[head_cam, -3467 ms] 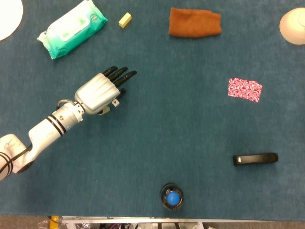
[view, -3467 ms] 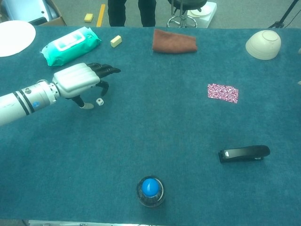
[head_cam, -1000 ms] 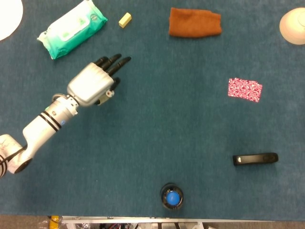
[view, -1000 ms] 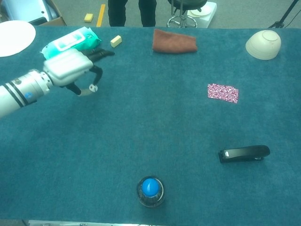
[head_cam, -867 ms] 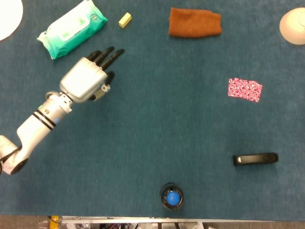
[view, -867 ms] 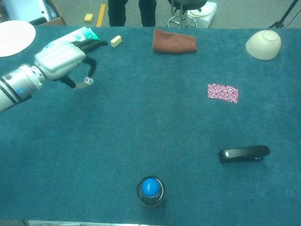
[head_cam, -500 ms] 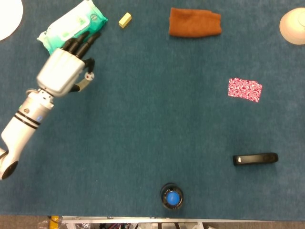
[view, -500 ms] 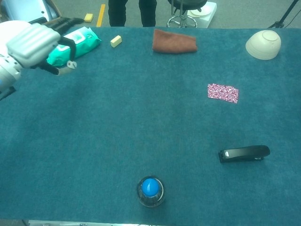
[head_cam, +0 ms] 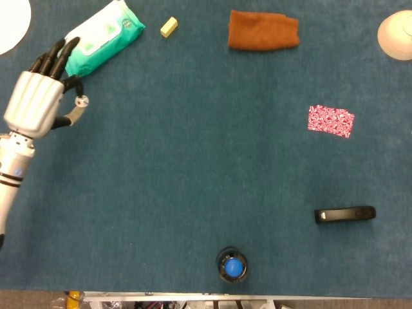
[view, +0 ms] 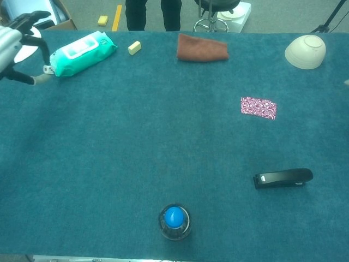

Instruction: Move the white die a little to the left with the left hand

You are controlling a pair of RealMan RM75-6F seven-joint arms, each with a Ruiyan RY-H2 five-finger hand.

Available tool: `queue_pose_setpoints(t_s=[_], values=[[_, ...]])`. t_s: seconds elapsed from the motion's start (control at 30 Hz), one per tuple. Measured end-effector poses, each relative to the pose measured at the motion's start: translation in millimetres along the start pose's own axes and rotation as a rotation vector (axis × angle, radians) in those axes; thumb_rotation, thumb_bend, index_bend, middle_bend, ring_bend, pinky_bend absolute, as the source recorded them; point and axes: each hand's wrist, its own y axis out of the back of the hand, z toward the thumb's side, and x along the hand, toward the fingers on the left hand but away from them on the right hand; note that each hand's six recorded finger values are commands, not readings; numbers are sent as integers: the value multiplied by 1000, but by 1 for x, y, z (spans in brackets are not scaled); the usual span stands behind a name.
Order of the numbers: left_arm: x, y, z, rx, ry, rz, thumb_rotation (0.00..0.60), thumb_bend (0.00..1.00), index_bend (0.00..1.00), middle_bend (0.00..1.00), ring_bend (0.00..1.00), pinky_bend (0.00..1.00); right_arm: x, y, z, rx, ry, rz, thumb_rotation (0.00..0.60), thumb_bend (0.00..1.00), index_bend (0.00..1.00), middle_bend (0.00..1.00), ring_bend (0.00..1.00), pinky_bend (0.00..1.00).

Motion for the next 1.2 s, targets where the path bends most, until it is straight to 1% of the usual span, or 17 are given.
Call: queue_pose_setpoints(t_s=[0.1,0.17,0.23,0.43,0.77,0.87,0.93,1.0,1.03,1.07,1.1,1.13,1.17,1.2], values=[[-5,0,-7,-1,17,0,600,254,563,0,0,215,-3,4,10,-44,40,-41,600,0,402,249,190,283],[-8,0,-8,-6,23,5,600,254,563,0,0,215,-5,5,16,-50,64,-53,600,0,402,249,190,283],[-11,0,-9,-11,27,9,600,253,563,0,0,215,-7,5,18,-49,71,-55,600,0,402,249,190,283],[-17,-5,-14,-21,46,2,600,254,563,0,0,215,-7,4,17,-43,64,-46,600,0,402,249,190,283],[-30,-26,-20,-49,80,-46,600,253,561,0,0,215,-6,5,12,-36,48,-43,600,0,402,249,190,283],[-34,-28,-21,-60,82,-45,600,253,554,0,0,218,-6,4,12,-36,47,-40,600,0,402,249,190,283],[-34,-24,-20,-71,76,-22,600,253,552,0,0,232,-6,4,12,-36,46,-38,600,0,402,249,190,283],[-34,-12,-17,-94,63,30,600,253,551,0,0,246,-7,3,12,-33,46,-34,600,0,402,249,190,283],[-33,-4,-15,-107,53,61,600,253,532,0,0,249,-7,2,12,-32,47,-32,600,0,402,249,190,283],[-32,9,-12,-128,38,108,600,253,491,0,0,249,-8,1,13,-33,49,-29,600,0,402,249,190,283],[-31,20,-9,-143,26,145,600,244,425,0,0,249,-8,0,14,-35,51,-29,600,0,402,249,189,283],[-31,30,-5,-160,13,178,600,221,354,0,0,249,-8,0,14,-38,52,-28,600,0,402,249,190,283],[-30,42,0,-182,-4,211,600,201,304,0,0,249,-8,-1,15,-42,53,-27,600,0,402,249,190,283],[-30,50,4,-197,-14,225,600,179,260,0,0,249,-7,-2,14,-45,53,-27,600,0,402,249,190,283]])
